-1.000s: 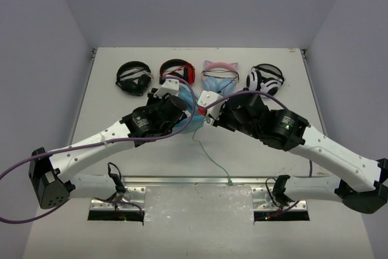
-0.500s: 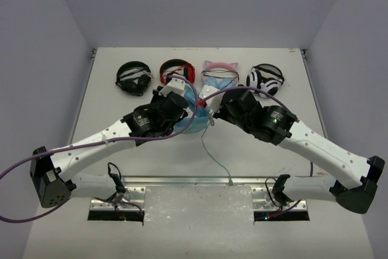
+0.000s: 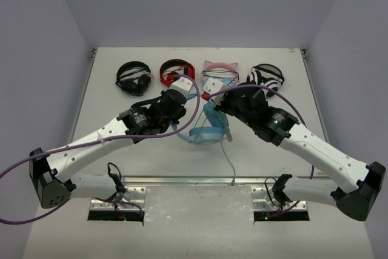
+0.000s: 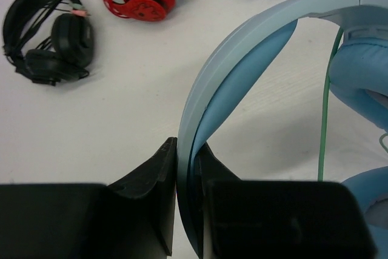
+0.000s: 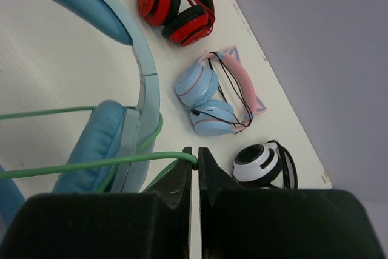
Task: Wrap the headphones
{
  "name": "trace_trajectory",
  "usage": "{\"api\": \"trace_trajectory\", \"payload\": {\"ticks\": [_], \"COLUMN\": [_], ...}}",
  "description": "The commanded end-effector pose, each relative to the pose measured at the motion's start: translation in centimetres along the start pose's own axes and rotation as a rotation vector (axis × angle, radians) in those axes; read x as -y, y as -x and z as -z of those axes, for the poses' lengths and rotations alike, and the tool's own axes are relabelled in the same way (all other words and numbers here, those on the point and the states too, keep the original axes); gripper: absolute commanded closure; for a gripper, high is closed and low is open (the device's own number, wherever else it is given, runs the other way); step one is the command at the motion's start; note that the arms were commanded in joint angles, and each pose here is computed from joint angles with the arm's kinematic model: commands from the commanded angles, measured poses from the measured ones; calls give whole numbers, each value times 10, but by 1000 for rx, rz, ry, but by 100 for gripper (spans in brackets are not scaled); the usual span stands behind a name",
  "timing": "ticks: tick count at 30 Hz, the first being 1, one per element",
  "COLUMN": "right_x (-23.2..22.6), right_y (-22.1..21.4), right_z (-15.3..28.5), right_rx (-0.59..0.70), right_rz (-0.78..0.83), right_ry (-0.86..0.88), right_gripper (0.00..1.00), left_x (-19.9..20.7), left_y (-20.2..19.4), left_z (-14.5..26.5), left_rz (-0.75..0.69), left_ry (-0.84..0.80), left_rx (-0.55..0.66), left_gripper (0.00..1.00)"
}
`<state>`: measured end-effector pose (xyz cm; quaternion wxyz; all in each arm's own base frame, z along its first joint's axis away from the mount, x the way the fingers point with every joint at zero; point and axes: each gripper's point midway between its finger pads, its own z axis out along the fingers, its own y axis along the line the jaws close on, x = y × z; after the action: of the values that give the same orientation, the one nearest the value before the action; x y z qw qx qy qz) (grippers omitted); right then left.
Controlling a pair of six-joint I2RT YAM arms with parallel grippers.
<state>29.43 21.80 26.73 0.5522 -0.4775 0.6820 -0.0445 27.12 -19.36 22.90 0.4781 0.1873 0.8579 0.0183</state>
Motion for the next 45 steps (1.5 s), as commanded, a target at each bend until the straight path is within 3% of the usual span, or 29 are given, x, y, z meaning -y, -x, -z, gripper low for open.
{"api": "trace_trajectory", "payload": {"ticks": [1,9,12,15,27,30,31,37,40,45], "right_x": [59,53,49,43,39,30,24,7,-6,-29], "right_y": [37,31,29,22,-12,-17,-18,-11,-1,-9], "right_z": [10,0,-2,-9,-16,-19,-22,-24,-21,-28], "right_rx": [169,134,132,107,63,59,61,136,207,213], "right_rz": [-69,-13,-31,-40,-200,-257,-271,-405,-491,-583], "right_ry": [-172,-111,-92,-63,16,51,78,204,313,385], "right_gripper": [99,98,92,95,95,90,81,67,68,71], "left_x": [32,40,40,39,29,26,26,23,14,-6], "left_y": [-5,-18,-18,-15,20,21,22,33,42,67], "left_z": [17,11,12,13,48,50,51,58,63,81], "left_rz": [-40,-74,-85,-81,-18,-23,-26,11,44,130], "left_ry": [-216,-253,-254,-258,-321,-313,-312,-312,-280,-225], "left_rx": [-40,-68,-68,-56,124,119,120,144,164,239], "left_gripper": [100,100,100,100,100,100,100,100,100,100]}}
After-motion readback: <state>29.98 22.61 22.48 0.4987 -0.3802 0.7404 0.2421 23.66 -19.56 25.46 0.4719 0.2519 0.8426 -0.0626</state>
